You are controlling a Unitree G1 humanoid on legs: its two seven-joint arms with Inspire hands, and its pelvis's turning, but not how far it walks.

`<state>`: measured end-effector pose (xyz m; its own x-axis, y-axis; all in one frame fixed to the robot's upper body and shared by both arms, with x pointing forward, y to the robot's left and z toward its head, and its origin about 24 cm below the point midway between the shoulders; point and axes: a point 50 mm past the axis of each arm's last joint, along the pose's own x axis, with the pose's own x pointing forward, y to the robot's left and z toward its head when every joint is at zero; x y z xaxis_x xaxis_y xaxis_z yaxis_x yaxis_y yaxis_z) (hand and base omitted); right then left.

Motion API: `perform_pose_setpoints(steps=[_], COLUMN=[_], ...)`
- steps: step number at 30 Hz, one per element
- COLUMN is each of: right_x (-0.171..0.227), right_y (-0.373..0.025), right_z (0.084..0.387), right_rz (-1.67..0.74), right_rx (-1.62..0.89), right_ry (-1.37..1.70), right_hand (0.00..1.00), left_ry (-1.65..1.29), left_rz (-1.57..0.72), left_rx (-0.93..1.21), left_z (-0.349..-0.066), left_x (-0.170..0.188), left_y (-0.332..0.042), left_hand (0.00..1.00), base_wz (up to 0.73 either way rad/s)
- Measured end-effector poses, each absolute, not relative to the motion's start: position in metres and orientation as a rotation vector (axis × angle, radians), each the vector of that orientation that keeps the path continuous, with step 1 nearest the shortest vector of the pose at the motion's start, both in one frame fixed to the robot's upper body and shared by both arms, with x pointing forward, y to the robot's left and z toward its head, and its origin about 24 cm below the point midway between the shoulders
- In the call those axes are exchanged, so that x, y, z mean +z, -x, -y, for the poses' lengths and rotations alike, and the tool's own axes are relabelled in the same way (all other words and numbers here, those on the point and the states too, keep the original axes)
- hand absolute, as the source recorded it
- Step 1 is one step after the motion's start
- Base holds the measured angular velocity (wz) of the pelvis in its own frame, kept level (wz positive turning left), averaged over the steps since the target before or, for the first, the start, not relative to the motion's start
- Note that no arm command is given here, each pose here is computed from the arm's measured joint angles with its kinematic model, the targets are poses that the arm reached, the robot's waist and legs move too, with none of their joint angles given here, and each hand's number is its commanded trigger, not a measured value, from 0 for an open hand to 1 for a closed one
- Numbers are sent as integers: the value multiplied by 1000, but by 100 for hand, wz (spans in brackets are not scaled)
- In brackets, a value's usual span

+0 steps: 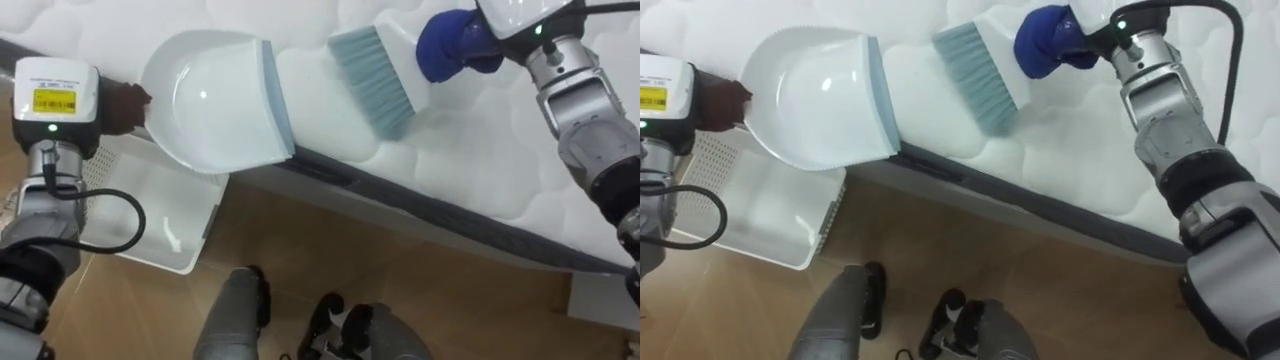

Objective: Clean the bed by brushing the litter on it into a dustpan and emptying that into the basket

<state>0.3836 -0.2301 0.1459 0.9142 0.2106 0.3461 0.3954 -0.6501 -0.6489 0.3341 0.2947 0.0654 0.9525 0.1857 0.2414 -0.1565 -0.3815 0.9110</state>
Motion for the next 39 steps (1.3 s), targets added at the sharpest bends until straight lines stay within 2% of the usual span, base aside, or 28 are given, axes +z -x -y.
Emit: perform_pose_setpoints(steps=[7,15,20,39], right_x=[144,126,103,67], right_y=[-384,-377,-363,-319], right_z=[234,265,275,316], right_rz=[387,232,227,149], right_rx=[-299,-299,-270,-477], right_ry=[2309,2363,2365,2199], right_hand=[100,100,100,100], left_ry=[-1926,-1923,-1940,-1947], left_rz=[-38,-48,-64,-23], left_rx=[356,358,367,444], left_z=[-294,-290,-292,-280], left_x=[66,62,56,47], left_y=[-335,-334,-329,-325], left_hand=[100,100,100,100], base_wz=[0,0,5,2])
